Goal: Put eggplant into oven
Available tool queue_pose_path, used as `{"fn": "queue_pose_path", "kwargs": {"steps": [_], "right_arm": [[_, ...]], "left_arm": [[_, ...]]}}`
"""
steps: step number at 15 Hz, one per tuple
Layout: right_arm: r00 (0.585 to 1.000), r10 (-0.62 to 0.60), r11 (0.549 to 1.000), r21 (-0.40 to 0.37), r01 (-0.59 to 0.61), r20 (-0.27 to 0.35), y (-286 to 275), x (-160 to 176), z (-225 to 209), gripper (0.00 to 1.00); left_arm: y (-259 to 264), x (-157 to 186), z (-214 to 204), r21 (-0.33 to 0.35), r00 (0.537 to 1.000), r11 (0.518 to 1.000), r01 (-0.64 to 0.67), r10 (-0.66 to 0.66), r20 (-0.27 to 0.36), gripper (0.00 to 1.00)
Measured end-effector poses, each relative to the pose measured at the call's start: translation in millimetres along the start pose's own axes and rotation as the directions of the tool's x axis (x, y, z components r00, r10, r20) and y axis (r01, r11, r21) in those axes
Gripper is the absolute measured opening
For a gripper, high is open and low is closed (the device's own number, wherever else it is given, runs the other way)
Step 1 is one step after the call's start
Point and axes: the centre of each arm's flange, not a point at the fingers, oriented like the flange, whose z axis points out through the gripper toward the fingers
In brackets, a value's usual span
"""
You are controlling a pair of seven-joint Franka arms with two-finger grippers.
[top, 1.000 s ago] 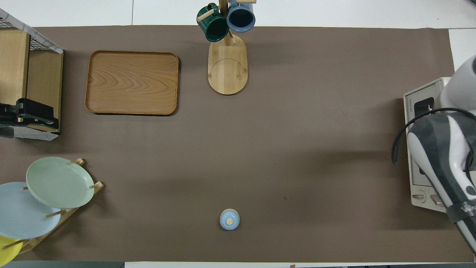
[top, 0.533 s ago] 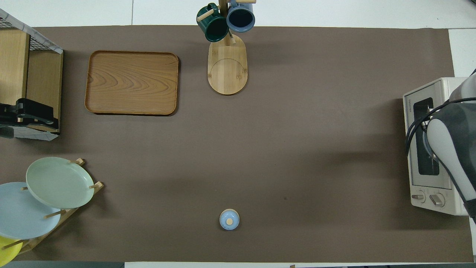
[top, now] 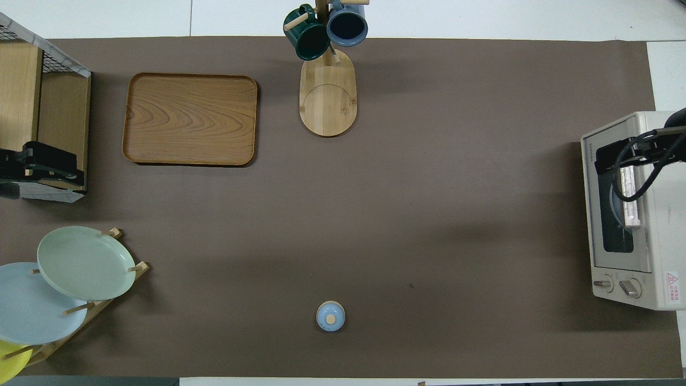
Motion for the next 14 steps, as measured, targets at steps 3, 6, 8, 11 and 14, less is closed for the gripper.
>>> {"fn": "queue_pose_path", "kwargs": {"steps": [3, 6, 8, 11, 14], "right_arm": [[1.000, 0.005, 1.000, 0.000, -0.005, 0.001, 2.7, -2.3, -1.2, 1.00], [1.000, -0.009, 1.000, -0.014, 0.009, -0.002, -5.8, -10.3, -8.1, 1.00], [1.000, -0.019, 0.999, -0.027, 0.019, -0.004, -11.5, -15.1, -10.6, 1.00], [1.000, -0.015, 1.000, -0.028, 0.015, 0.003, -9.8, -23.2, -8.7, 1.00], [1.000, -0.003, 1.000, -0.027, 0.002, -0.003, -3.3, -28.2, -8.5, 1.00]], "left_arm": [[0.0, 0.0, 0.0, 0.000, 1.000, 1.000, 0.000, 0.000, 0.000, 1.00], [0.0, 0.0, 0.0, 0.000, 1.000, 1.000, 0.000, 0.000, 0.000, 1.00], [0.0, 0.0, 0.0, 0.000, 1.000, 1.000, 0.000, 0.000, 0.000, 1.00], [0.0, 0.0, 0.0, 0.000, 1.000, 1.000, 0.000, 0.000, 0.000, 1.00], [0.0, 0.0, 0.0, 0.000, 1.000, 1.000, 0.000, 0.000, 0.000, 1.00]]}}
